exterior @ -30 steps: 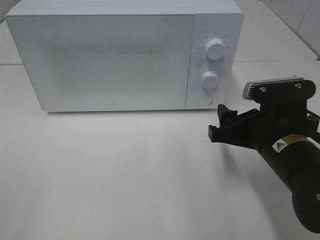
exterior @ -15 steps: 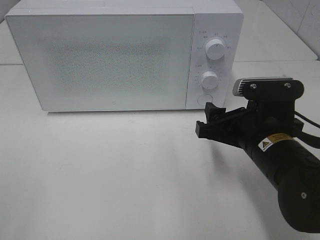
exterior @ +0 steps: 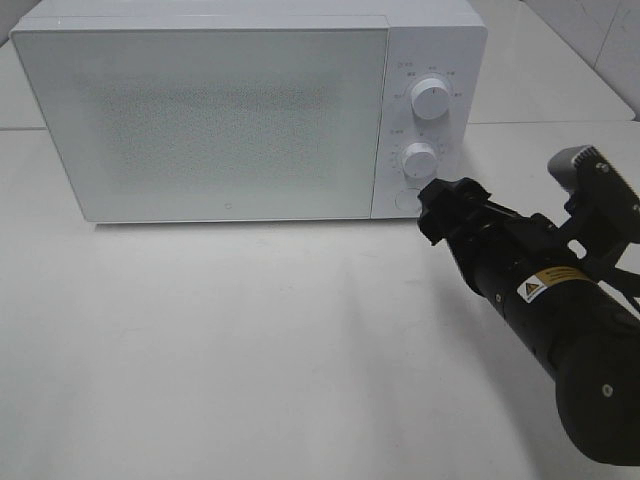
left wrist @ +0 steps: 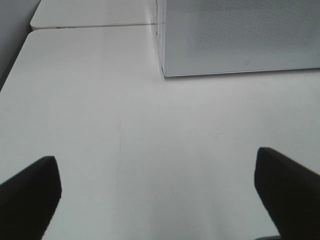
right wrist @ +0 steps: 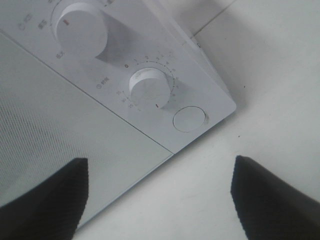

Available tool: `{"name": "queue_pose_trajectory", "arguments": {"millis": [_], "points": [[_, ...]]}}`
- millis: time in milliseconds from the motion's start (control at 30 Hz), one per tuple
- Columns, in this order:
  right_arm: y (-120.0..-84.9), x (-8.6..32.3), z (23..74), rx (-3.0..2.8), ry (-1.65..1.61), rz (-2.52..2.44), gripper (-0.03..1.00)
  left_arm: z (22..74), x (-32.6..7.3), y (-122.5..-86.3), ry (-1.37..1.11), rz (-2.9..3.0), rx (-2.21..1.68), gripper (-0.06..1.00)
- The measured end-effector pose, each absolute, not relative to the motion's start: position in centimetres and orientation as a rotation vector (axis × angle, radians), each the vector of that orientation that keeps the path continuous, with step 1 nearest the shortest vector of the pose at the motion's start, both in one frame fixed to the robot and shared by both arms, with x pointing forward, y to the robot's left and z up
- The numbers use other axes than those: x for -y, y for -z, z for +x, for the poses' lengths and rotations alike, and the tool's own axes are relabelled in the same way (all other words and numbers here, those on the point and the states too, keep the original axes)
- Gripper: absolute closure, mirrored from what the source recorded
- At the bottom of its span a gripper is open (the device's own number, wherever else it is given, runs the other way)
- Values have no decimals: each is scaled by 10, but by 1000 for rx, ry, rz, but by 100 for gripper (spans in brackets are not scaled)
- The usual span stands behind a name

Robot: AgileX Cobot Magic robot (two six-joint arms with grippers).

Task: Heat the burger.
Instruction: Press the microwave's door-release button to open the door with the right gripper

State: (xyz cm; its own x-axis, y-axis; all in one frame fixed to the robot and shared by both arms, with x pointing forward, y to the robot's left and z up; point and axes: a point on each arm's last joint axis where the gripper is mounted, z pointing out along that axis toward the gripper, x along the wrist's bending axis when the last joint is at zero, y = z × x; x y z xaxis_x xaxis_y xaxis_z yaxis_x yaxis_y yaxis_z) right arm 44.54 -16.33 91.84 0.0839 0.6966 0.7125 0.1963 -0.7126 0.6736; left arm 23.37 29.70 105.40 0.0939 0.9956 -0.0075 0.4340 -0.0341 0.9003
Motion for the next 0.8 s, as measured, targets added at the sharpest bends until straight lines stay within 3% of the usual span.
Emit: {"name": "queue_pose_trajectory", "arguments": {"millis": [367,433,500,533,600,633,667,733,800], "points": [[-918,163,445,-335,-1943,2354,36,234,-297,-1054,-901,1585,-1450,-5],[-918,163,445,-215,-1987,2418,49,234,-297,-1054,-901,1585,-1450,-5],[-918,163,445,-185,-1998,2433,54,234,-297,-1054,-901,1585,-1450,-5],[-918,163,445,-143,-2011,2454,63,234,-297,-1054,-901,1585,-1450,-5],[-918,163,445,-132,-2015,2459,67,234,-297,-1054,-901,1585,-1450,-5],[-918,164,445,-99,-2017,2468,77,234,-297,-1054,-901,1585,-1450,-5],[-918,164,445,-99,-2017,2468,77,234,-297,-1054,-901,1585,-1450,-5],[-917,165,446,-76,-2009,2471,90,234,-297,-1054,-901,1585,-1450,-5],[-916,165,446,-72,-1998,2476,94,234,-297,-1054,-901,1585,-1450,-5]]}}
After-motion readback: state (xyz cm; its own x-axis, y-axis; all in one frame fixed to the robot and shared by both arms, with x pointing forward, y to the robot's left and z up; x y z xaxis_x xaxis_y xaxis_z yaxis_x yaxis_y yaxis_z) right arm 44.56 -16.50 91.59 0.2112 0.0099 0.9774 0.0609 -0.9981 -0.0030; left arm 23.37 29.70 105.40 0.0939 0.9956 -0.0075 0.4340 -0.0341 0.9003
